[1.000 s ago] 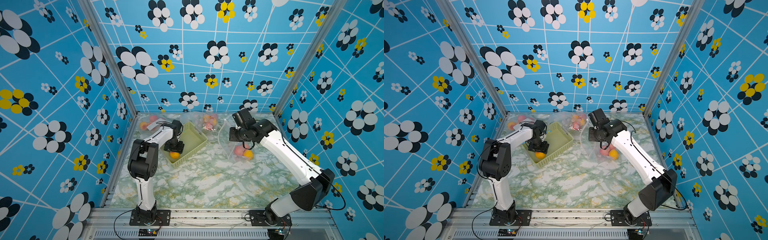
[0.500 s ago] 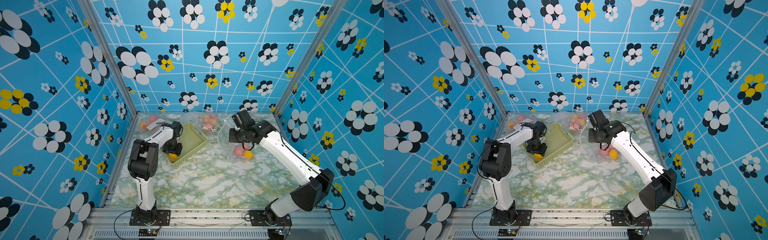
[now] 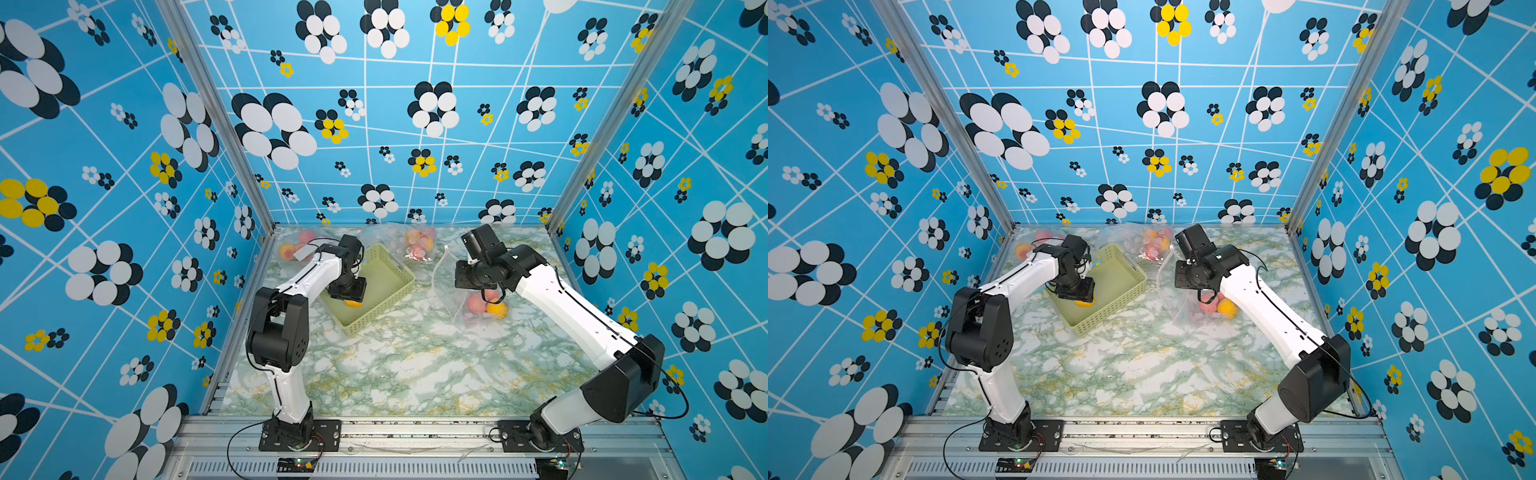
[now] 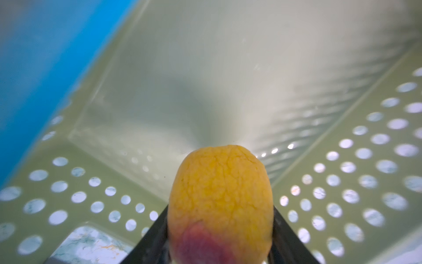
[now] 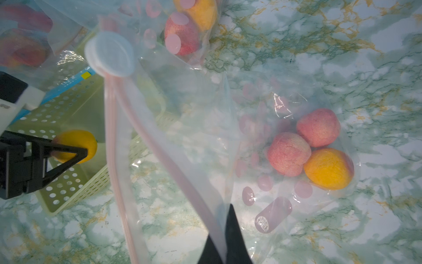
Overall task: Place the peach in a zip-top bag and seal the zipper
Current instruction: Pick up the peach from the basket, then place the peach in the zipper food storage bag.
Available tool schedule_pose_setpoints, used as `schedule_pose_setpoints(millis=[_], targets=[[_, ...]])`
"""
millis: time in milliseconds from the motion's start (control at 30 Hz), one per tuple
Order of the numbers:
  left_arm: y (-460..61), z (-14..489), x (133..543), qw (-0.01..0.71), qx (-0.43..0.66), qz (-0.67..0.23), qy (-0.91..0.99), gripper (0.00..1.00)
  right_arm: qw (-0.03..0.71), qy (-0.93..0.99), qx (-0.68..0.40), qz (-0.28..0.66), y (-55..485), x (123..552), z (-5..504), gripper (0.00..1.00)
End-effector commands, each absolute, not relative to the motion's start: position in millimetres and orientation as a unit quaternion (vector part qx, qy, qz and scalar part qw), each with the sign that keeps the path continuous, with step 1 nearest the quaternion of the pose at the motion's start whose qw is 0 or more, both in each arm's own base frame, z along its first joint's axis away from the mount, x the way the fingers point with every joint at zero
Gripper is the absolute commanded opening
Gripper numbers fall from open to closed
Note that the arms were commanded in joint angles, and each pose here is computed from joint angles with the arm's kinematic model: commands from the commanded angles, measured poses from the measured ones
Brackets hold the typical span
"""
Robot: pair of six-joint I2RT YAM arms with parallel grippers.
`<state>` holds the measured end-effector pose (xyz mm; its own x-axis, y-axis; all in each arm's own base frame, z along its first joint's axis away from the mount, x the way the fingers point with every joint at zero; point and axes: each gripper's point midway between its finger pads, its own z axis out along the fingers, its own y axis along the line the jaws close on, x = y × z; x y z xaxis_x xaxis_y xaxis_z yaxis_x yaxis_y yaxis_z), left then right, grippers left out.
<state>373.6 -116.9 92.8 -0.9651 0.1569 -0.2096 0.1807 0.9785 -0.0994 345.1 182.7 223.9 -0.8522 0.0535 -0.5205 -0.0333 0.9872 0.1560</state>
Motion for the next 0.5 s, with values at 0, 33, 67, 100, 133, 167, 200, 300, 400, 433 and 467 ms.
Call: schedule_pose_setpoints(millis=[0, 33, 67, 100, 133, 167, 200, 300, 400, 433, 467], targets=[[-142.0, 144.5, 378.3, 0.176, 0.081, -0.135, 0.972, 0.48, 0.285, 0.952, 0.017, 0.106, 188.4, 346.3, 231.8, 0.00], [-148.4, 156.9, 378.2, 0.193, 0.082, -0.150, 0.966, 0.48, 0.287, 0.951, 0.017, 0.109, 189.4, 346.8, 233.0, 0.00], [-155.5, 168.8, 377.4, 0.210, 0.085, -0.166, 0.960, 0.48, 0.288, 0.951, 0.018, 0.113, 190.4, 347.0, 233.0, 0.00], [-162.8, 179.9, 376.0, 0.224, 0.089, -0.181, 0.953, 0.48, 0.289, 0.950, 0.018, 0.117, 192.1, 347.5, 234.0, 0.00], [-171.8, 191.2, 374.2, 0.238, 0.093, -0.200, 0.946, 0.48, 0.289, 0.949, 0.018, 0.121, 193.5, 347.8, 234.8, 0.00], [-181.8, 203.4, 372.3, 0.253, 0.098, -0.220, 0.937, 0.48, 0.290, 0.948, 0.017, 0.127, 195.6, 348.3, 235.7, 0.00], [-191.1, 216.6, 370.7, 0.270, 0.100, -0.240, 0.927, 0.48, 0.289, 0.948, 0.017, 0.131, 197.3, 348.6, 235.5, 0.00], [-224.9, 251.7, 362.7, 0.308, 0.116, -0.304, 0.894, 0.48, 0.289, 0.946, 0.017, 0.143, 201.5, 349.1, 236.2, 0.00], [-259.7, 282.9, 352.7, 0.339, 0.141, -0.351, 0.861, 0.48, 0.287, 0.945, 0.016, 0.154, 205.4, 348.9, 236.0, 0.00], [-269.4, 289.6, 350.6, 0.347, 0.148, -0.361, 0.853, 0.48, 0.287, 0.945, 0.016, 0.158, 206.6, 348.8, 236.8, 0.00], [-280.3, 296.2, 348.3, 0.355, 0.155, -0.371, 0.844, 0.48, 0.287, 0.944, 0.016, 0.162, 207.8, 348.6, 237.3, 0.00]])
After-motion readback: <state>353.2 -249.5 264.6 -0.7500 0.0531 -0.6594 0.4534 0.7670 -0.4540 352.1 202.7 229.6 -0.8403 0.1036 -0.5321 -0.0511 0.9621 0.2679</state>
